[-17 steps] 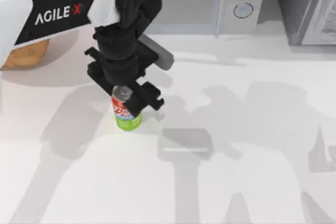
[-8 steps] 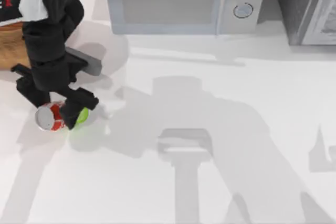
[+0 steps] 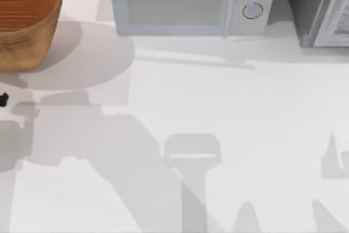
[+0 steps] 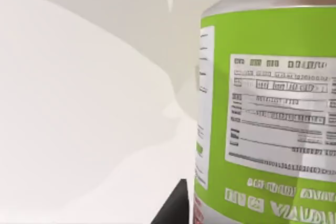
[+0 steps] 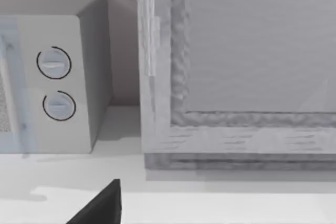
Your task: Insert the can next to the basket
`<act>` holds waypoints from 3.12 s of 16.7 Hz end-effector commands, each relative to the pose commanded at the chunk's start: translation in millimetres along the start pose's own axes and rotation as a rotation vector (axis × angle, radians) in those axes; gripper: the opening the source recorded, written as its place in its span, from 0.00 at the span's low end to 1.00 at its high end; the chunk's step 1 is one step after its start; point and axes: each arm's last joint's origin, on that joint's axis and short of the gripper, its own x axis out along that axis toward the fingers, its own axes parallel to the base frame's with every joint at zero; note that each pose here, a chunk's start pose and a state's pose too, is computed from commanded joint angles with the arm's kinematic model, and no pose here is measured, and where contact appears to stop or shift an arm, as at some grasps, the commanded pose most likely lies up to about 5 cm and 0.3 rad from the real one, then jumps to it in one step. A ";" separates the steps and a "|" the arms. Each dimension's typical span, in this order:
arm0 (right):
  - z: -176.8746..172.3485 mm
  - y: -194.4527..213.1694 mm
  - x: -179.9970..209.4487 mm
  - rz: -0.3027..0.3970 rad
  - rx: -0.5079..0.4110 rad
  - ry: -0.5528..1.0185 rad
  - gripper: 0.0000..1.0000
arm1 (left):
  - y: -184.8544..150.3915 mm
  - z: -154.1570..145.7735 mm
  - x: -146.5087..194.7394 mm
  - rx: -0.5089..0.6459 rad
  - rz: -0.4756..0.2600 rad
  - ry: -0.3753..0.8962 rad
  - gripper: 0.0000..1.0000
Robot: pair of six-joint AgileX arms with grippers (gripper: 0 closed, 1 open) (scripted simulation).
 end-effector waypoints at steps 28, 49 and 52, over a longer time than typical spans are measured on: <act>0.0 0.0 0.0 0.000 0.000 0.000 1.00 | 31.0 1.1 -21.4 -0.090 0.020 -0.201 0.08; 0.0 0.0 0.0 0.000 0.000 0.000 1.00 | 31.6 0.9 -21.4 -0.091 0.020 -0.201 1.00; 0.0 0.0 0.0 0.000 0.000 0.000 1.00 | 42.8 -4.8 -26.6 -0.109 0.020 -0.217 1.00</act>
